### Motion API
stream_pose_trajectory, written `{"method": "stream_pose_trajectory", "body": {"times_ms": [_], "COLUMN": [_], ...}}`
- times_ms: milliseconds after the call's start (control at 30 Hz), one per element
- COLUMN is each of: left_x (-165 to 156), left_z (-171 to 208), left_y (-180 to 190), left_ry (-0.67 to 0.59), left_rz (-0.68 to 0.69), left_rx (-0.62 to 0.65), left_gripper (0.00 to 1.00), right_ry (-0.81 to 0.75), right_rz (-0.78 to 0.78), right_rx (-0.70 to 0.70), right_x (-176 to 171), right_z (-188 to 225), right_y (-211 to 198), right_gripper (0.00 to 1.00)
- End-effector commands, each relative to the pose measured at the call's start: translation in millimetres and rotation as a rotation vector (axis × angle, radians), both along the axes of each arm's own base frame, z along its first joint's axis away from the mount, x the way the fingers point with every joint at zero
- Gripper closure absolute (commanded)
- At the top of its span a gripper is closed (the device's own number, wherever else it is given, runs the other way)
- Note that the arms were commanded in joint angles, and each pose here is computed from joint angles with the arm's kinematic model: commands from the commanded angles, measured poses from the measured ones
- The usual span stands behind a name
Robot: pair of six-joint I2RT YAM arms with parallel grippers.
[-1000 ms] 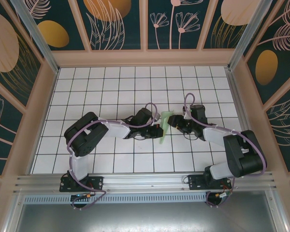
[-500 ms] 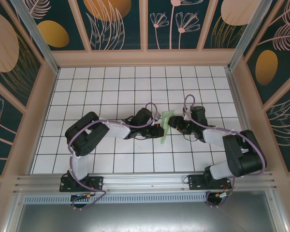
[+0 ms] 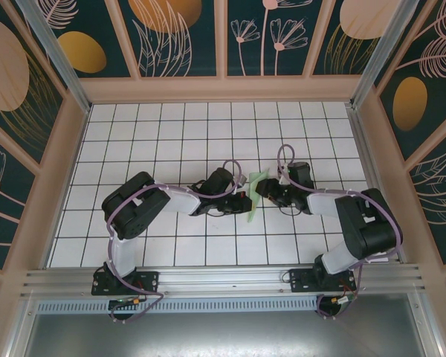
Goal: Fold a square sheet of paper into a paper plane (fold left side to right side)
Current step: Fold the wing for the fifth time at the center of the table.
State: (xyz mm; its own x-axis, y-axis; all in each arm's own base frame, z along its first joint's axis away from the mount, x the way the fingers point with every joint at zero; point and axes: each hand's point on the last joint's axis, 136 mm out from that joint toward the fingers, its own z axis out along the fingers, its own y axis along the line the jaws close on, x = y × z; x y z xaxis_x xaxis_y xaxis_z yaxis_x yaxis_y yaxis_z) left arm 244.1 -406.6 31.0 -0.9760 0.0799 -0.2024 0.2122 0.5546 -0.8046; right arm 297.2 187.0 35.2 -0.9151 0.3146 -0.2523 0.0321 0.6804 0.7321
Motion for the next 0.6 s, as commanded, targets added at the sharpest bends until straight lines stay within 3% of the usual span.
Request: {"method": "stream_pose_trajectory", "body": {"times_ms": [0, 233, 567], "left_x": [2, 1, 6], "left_z": [-6, -6, 11], "left_y": [2, 2, 4], "left_ry": [0.011, 0.013, -0.037], "left_rz": [0.008, 0.011, 0.018], "left_rx": [-0.006, -0.015, -0.025], "left_gripper": [0.93, 0.87, 0.71], "right_ry": [0.027, 0.092, 0.139], "right_rz": [-0.012, -0.012, -0.013], "right_rx": [-0.031, -0.067, -0.088], "right_x": [4, -2, -7], "right_z": [-4, -19, -31], "right_y": [0, -1, -3], "right_gripper": [0.5, 0.5, 0.5]}}
